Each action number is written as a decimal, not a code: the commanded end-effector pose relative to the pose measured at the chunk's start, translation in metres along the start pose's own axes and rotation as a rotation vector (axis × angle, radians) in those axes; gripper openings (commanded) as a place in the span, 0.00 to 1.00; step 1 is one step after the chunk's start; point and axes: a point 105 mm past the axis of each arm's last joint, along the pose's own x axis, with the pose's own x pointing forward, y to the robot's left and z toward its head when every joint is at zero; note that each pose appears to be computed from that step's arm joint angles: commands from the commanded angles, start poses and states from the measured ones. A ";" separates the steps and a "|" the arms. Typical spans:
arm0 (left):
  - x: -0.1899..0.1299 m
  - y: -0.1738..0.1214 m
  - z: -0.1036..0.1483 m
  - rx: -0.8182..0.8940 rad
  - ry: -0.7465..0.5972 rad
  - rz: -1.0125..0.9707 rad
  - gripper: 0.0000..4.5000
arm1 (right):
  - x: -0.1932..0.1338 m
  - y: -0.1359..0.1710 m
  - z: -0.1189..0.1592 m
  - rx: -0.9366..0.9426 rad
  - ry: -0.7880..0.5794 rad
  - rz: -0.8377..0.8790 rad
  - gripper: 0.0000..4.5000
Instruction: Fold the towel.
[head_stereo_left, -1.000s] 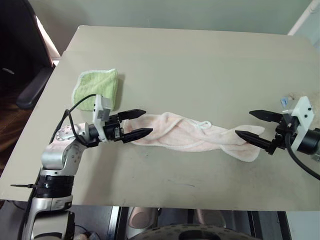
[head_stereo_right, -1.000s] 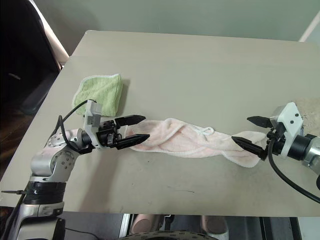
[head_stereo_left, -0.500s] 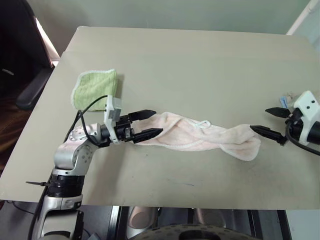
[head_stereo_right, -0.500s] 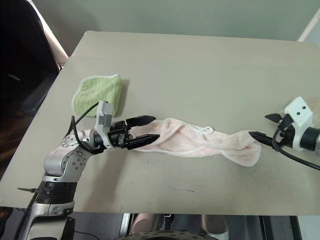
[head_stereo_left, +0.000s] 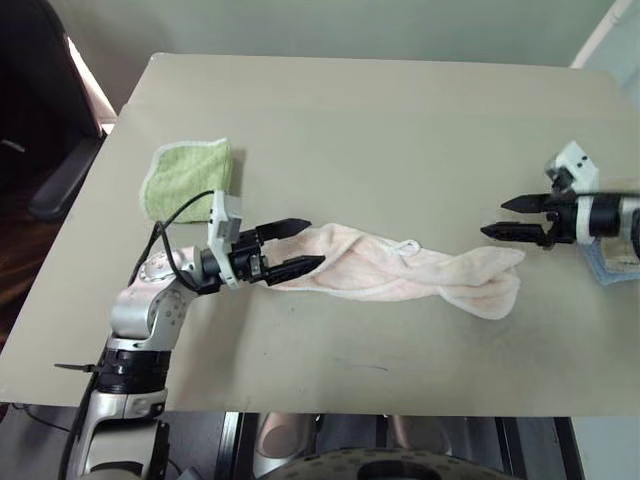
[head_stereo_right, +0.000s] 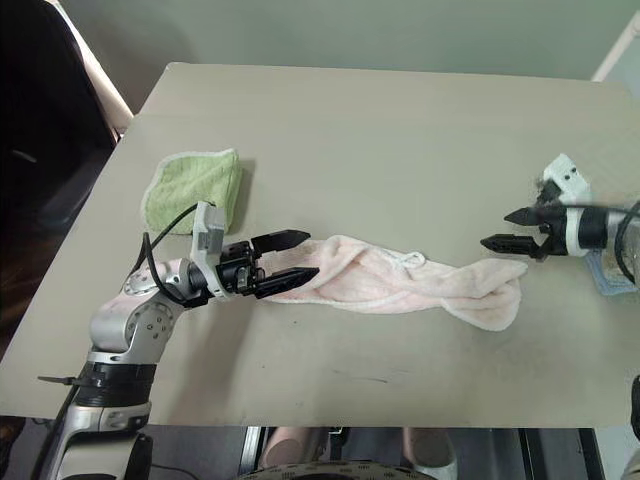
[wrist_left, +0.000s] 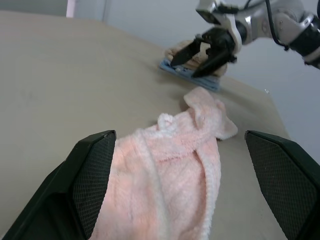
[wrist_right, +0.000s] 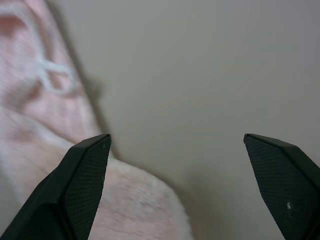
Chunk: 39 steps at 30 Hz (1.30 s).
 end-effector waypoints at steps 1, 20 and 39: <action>-0.001 -0.005 0.011 0.048 -0.021 -0.017 0.99 | -0.003 0.002 0.005 0.019 -0.010 0.043 1.00; -0.001 -0.005 0.011 0.048 -0.021 -0.017 0.99 | -0.003 0.002 0.006 0.022 -0.006 0.050 1.00; -0.022 -0.014 0.007 0.031 -0.018 0.053 0.99 | 0.034 -0.002 -0.051 0.008 0.286 0.252 1.00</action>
